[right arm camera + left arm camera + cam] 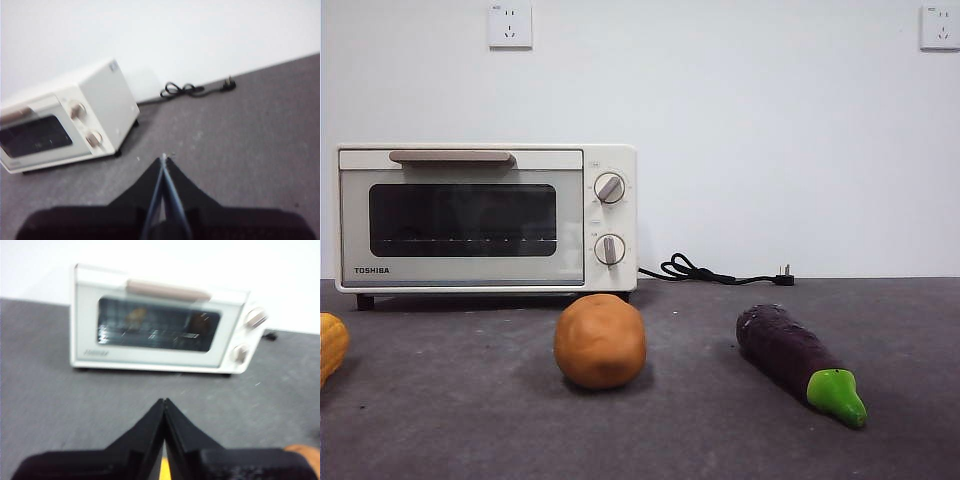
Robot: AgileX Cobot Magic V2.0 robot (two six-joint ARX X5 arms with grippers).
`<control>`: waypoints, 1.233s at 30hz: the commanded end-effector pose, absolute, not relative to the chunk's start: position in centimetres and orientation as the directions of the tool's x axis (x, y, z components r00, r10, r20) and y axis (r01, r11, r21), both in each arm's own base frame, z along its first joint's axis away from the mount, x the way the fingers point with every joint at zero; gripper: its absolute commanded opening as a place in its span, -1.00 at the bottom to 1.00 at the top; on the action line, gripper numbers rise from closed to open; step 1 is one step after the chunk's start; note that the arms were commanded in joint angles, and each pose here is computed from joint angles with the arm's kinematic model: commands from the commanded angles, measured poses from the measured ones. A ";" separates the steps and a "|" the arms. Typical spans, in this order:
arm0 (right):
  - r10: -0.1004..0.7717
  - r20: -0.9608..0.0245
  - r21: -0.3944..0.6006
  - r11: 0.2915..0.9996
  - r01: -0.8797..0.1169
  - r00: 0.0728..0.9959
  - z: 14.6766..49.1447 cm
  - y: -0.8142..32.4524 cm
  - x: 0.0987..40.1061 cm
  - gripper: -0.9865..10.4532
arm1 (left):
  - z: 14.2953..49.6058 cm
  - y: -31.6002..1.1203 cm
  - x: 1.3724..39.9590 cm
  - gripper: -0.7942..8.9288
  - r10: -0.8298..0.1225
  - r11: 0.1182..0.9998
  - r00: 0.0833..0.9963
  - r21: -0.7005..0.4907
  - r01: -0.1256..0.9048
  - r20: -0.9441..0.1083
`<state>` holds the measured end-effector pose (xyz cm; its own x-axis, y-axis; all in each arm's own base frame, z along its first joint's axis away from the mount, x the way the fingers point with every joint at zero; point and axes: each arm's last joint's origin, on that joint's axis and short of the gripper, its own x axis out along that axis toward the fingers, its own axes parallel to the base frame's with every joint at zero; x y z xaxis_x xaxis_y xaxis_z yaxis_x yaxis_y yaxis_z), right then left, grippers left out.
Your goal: Take the eggplant from the table,put the eggplant in the oven
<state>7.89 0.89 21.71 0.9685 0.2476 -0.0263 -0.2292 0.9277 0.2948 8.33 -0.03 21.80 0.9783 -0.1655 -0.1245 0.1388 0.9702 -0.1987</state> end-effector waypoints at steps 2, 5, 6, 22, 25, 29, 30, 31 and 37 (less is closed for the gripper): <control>0.248 -0.019 0.302 0.925 -0.231 0.968 24.0 0.9 7.4 -0.84 | 24.3 -0.2 8.2 -0.85 -0.213 0.960 0.973 -0.206 0.191 -0.091; 0.249 -0.026 0.281 0.931 -0.232 0.968 26.0 0.9 7.2 -0.84 | 26.7 -0.3 8.2 -0.85 -0.235 0.955 0.968 -0.207 0.213 -0.087; 0.249 -0.030 0.270 0.934 -0.232 0.968 26.8 0.9 7.1 -0.84 | 27.5 -0.3 8.2 -0.85 -0.242 0.953 0.967 -0.207 0.220 -0.085; 0.278 -0.114 0.131 0.956 -0.263 0.954 40.4 1.0 8.0 -0.84 | 41.8 -0.7 9.0 -0.85 -0.330 0.931 0.941 -0.190 0.312 -0.074; 0.303 -0.100 0.130 0.948 -0.290 0.948 42.9 1.1 8.3 -0.84 | 44.2 -0.9 8.9 -0.85 -0.356 0.928 0.932 -0.148 0.343 -0.072; 0.358 -0.067 0.125 0.929 -0.348 0.931 46.1 1.3 8.7 -0.84 | 46.6 -1.4 8.8 -0.85 -0.399 0.913 0.915 -0.120 0.389 -0.068; 0.364 -0.059 0.123 0.927 -0.355 0.929 46.8 1.3 8.7 -0.84 | 47.1 -1.5 8.8 -0.85 -0.409 0.909 0.910 -0.114 0.401 -0.066; 0.369 -0.056 0.121 0.925 -0.361 0.928 47.4 1.4 8.9 -0.84 | 47.5 -1.6 8.8 -0.85 -0.418 0.906 0.906 -0.105 0.410 -0.064; 0.413 -0.073 0.125 0.907 -0.403 0.908 50.6 1.8 9.3 -0.84 | 49.6 -1.8 8.6 -0.85 -0.447 0.894 0.893 -0.067 0.444 -0.047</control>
<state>9.42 1.78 50.22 0.9122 0.4022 -0.0775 -0.3900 0.9107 0.1361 8.73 -1.82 49.47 0.8942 -0.4446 -0.0523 0.4390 0.8938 -0.0918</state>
